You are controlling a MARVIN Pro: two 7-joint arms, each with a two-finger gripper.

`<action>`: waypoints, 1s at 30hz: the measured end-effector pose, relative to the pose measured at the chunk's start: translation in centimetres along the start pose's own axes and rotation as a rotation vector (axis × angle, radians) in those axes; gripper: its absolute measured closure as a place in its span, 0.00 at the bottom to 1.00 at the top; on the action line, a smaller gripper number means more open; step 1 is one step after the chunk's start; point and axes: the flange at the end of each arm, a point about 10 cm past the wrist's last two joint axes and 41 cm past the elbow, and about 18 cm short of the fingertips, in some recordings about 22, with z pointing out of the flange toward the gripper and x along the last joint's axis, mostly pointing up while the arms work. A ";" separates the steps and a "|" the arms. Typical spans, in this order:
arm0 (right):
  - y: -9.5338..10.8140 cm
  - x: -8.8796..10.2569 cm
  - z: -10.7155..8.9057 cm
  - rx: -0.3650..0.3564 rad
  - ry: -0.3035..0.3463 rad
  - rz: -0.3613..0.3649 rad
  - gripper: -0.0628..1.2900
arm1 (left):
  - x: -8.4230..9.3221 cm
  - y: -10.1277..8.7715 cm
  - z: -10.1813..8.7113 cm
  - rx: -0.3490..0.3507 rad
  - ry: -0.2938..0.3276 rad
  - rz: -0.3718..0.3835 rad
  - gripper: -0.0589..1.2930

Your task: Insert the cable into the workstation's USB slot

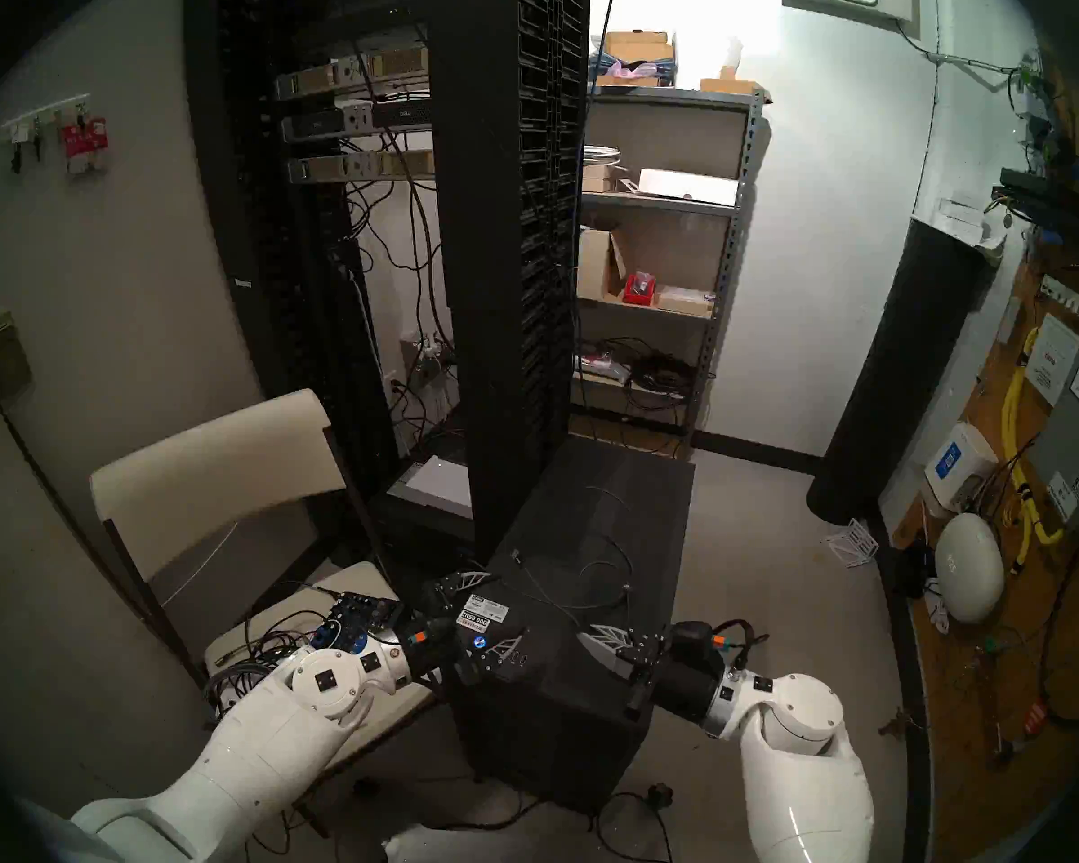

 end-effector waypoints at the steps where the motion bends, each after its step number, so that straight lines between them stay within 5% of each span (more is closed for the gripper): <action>1: 0.0 -0.1 0.0 -0.001 -0.001 0.006 0.97 | 0.0 -0.1 0.1 0.013 -0.001 0.017 0.07; 20: 0.1 -0.9 1.1 -0.017 -0.029 0.077 0.97 | 1.3 0.0 1.5 0.129 0.054 0.294 0.11; 30: 0.0 -1.0 1.8 -0.001 -0.037 0.091 0.97 | 1.4 1.0 1.6 0.136 0.066 0.329 0.22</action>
